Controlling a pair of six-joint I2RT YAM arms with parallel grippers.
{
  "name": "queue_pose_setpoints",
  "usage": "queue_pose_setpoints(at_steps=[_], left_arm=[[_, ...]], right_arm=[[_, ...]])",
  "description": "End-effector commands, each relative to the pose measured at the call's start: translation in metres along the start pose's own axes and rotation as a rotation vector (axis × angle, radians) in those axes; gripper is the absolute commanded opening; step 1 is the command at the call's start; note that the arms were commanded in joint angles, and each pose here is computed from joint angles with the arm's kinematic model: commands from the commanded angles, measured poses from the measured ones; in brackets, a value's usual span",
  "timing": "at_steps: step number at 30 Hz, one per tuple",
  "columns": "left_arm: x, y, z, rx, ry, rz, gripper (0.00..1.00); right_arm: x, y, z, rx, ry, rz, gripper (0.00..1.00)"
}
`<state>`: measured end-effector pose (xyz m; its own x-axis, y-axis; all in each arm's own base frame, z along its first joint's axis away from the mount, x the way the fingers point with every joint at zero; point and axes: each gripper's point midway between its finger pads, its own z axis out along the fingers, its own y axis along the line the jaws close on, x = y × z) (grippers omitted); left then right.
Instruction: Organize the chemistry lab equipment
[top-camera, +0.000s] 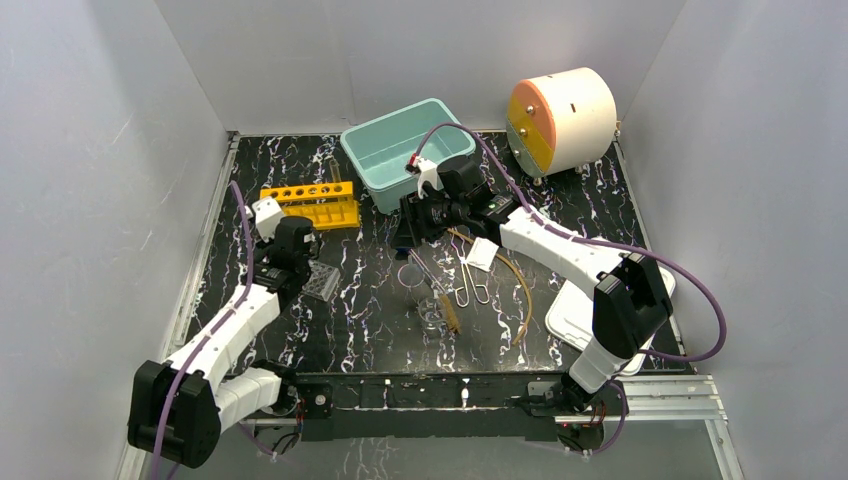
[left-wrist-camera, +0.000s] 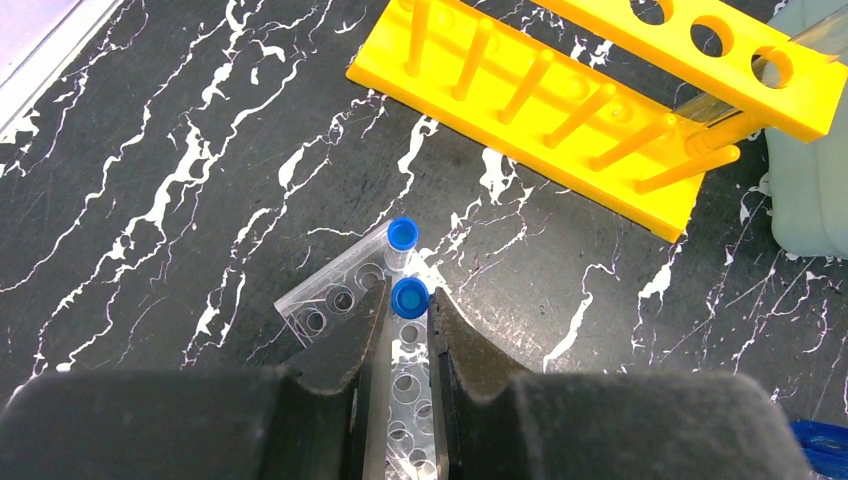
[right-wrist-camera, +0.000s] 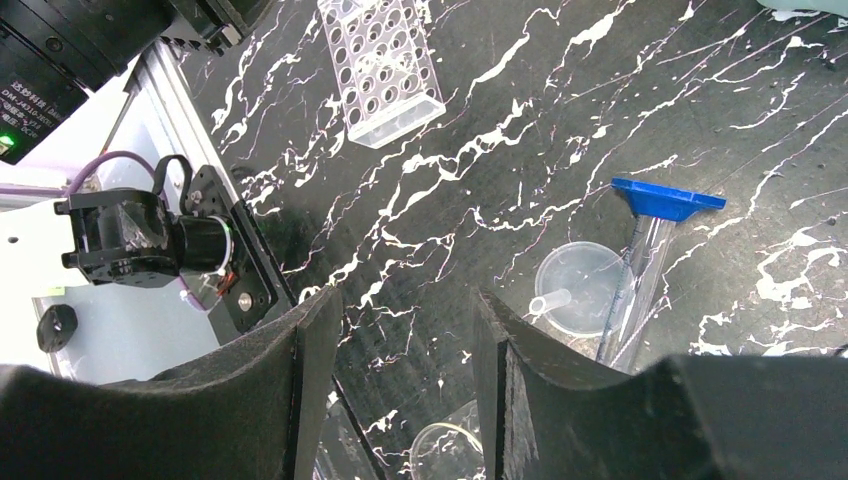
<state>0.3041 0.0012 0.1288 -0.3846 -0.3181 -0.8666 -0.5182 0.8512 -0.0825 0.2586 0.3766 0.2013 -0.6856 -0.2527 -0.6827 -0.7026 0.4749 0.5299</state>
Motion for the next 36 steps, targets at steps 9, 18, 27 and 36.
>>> queue_pose_setpoints(at_steps=[9,18,27,36], left_arm=[[-0.004,-0.005,0.007,-0.008,-0.05,-0.011,0.0],[-0.001,-0.004,0.012,-0.039,-0.044,0.014,0.0],[0.005,-0.003,0.017,-0.049,-0.038,0.025,0.0],[0.012,-0.001,0.02,-0.071,-0.022,0.021,0.02]], right_arm=[[-0.017,0.004,-0.009,0.01,-0.046,-0.026,0.58],[-0.018,0.005,-0.01,0.009,-0.049,-0.029,0.58],[-0.018,0.005,-0.012,0.011,-0.048,-0.029,0.57],[-0.016,0.004,-0.012,0.015,-0.048,-0.028,0.57]])
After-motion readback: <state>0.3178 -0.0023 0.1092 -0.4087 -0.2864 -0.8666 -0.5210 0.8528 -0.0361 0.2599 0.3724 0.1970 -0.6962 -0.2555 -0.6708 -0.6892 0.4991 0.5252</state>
